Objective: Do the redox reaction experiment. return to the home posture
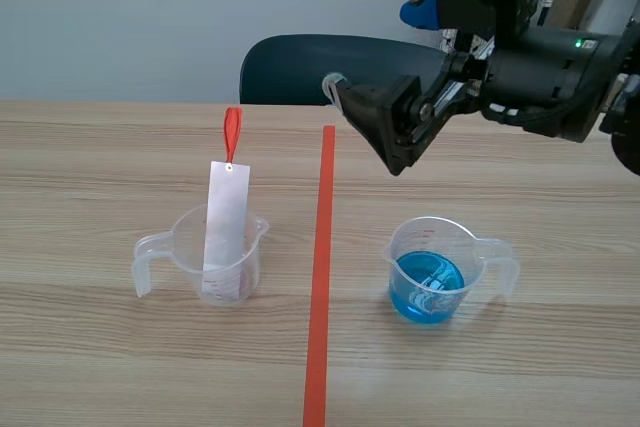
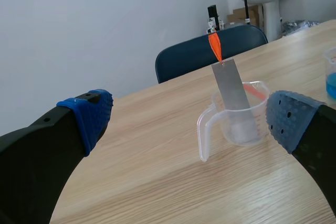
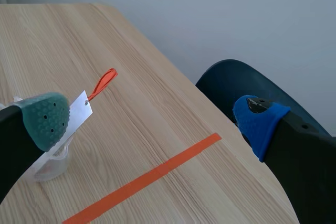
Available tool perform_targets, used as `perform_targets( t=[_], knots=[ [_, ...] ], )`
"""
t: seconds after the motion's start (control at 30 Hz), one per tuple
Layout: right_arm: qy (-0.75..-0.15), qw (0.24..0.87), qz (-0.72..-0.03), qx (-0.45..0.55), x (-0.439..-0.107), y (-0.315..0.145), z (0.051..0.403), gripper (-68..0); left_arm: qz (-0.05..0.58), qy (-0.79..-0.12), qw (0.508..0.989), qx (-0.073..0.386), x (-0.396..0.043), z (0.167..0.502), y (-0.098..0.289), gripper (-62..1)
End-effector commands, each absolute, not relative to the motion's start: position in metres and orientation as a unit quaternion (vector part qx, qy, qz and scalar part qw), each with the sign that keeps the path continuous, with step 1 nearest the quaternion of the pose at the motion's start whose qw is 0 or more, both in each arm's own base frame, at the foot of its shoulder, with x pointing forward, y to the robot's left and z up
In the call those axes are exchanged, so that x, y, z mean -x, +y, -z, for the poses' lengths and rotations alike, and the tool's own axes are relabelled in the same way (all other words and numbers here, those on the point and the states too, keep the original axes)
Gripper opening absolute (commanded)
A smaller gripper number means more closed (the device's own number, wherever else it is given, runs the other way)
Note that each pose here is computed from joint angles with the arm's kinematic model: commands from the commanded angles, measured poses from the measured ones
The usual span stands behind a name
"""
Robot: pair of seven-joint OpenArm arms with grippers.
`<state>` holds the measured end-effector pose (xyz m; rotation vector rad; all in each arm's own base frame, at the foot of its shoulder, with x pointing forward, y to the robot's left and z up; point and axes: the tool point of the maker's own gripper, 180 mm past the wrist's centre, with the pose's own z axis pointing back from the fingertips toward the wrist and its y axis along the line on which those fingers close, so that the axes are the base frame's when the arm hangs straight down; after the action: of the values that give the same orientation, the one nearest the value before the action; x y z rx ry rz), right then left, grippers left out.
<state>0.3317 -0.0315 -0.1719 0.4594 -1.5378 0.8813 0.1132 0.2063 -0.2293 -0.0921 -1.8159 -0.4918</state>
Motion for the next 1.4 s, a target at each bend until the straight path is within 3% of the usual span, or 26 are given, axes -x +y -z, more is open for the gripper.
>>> perform_targets(
  t=[0.0, 0.33, 0.63, 1.13, 1.37],
  knots=[
    [-0.679, 0.604, -0.372, -0.19, -0.33, -0.04, 0.162, 0.4, 0.216, -0.784, 0.581, 0.047, -0.117, 0.219, 0.202, 0.6],
    [-0.698, 0.623, -0.334, -0.117, -0.305, -0.091, 0.151, 0.4, 0.289, -0.771, 0.562, 0.076, -0.155, 0.182, 0.159, 0.6],
    [-0.698, 0.656, -0.283, -0.062, -0.29, -0.134, 0.156, 0.4, 0.346, -0.748, 0.557, 0.103, -0.173, 0.167, 0.14, 0.6],
    [-0.693, 0.676, -0.249, 0.028, -0.271, -0.171, 0.169, 0.4, 0.39, -0.718, 0.557, 0.149, -0.176, 0.17, 0.126, 0.6],
    [-0.692, 0.673, -0.261, 0.033, -0.258, -0.167, 0.172, 0.4, 0.396, -0.698, 0.582, 0.135, -0.184, 0.183, 0.125, 0.6]
  ],
)
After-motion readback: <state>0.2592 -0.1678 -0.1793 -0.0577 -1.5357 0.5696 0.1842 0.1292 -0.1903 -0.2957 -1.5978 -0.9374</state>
